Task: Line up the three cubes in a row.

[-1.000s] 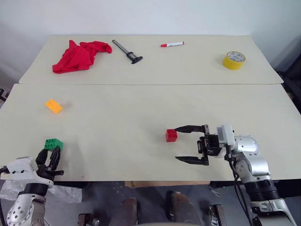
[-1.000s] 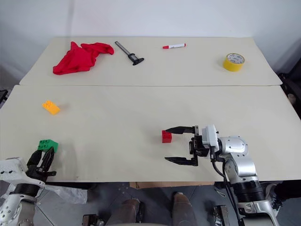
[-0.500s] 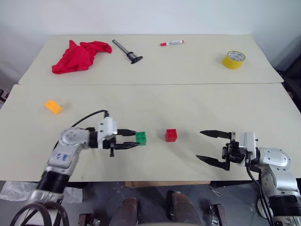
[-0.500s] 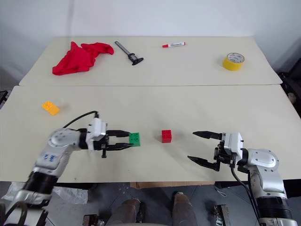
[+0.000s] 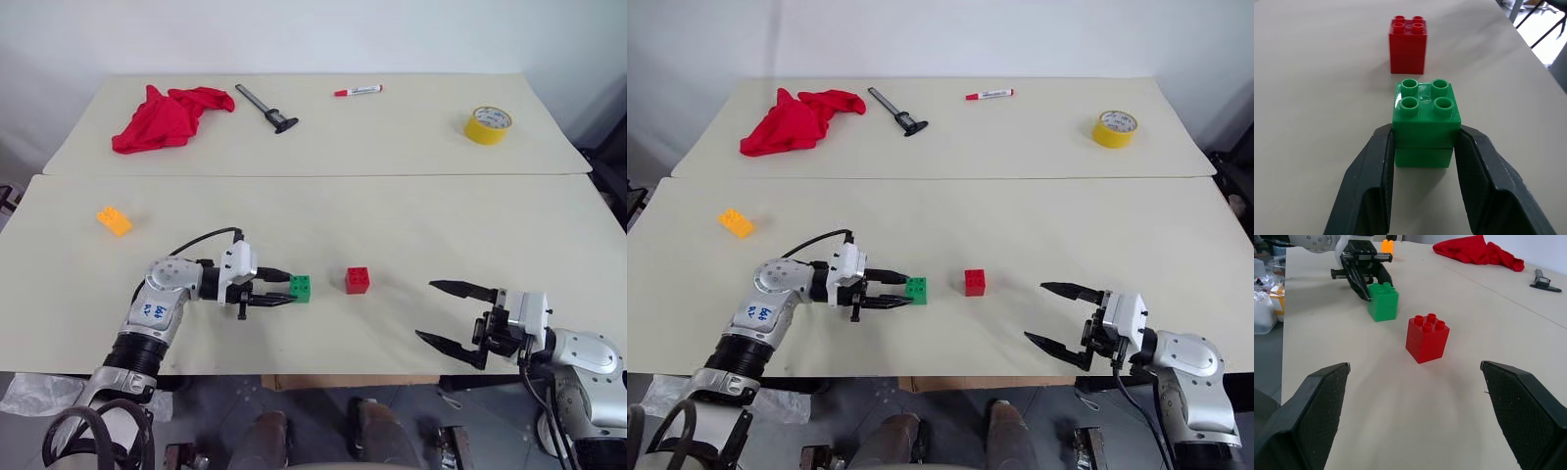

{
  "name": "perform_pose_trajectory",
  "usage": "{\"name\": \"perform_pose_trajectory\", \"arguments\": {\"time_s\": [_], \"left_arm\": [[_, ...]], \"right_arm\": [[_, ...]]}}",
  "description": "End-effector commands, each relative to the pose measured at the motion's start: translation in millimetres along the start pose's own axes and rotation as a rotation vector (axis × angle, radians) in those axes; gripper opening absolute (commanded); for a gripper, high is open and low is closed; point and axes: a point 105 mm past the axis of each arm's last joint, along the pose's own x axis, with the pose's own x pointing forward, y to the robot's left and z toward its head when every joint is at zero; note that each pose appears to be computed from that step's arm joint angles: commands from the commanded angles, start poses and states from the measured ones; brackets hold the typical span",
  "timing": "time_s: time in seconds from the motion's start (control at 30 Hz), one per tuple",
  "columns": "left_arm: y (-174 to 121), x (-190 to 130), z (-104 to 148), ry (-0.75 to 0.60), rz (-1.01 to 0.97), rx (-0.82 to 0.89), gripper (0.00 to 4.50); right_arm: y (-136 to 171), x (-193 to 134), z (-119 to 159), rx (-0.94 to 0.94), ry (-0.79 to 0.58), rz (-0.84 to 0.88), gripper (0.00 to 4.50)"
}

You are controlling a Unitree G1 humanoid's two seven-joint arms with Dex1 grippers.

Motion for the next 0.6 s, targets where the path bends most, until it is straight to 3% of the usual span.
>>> {"name": "perform_pose_trajectory", "arguments": {"time_s": [0.03, 0.13, 0.3, 0.47, 0.6], "left_arm": [[6.0, -4.0, 1.2, -0.003, 0.012, 0.015, 1.43], [4.3, -3.9, -1.4, -0.010, -0.018, 0.000, 1.43], [15.6, -5.1, 0.5, -0.053, 0.050, 0.002, 2.97], [18.2, -38.4, 18.2, -0.181, 0.251, 0.055, 4.44], [-10.5, -82.1, 19.9, -0.187, 0.460, 0.041, 4.44]], "right_arm": [[1.4, 0.8, 8.9, -0.029, -0.029, 0.002, 4.50], [3.6, 1.7, 8.6, -0.020, -0.031, 0.011, 4.50], [6.1, 3.4, 8.4, -0.008, -0.038, 0.024, 4.50], [7.8, 16.7, 16.3, -0.007, -0.090, 0.064, 4.50], [8.5, 33.2, 23.4, 0.012, -0.148, 0.101, 4.50]]}}
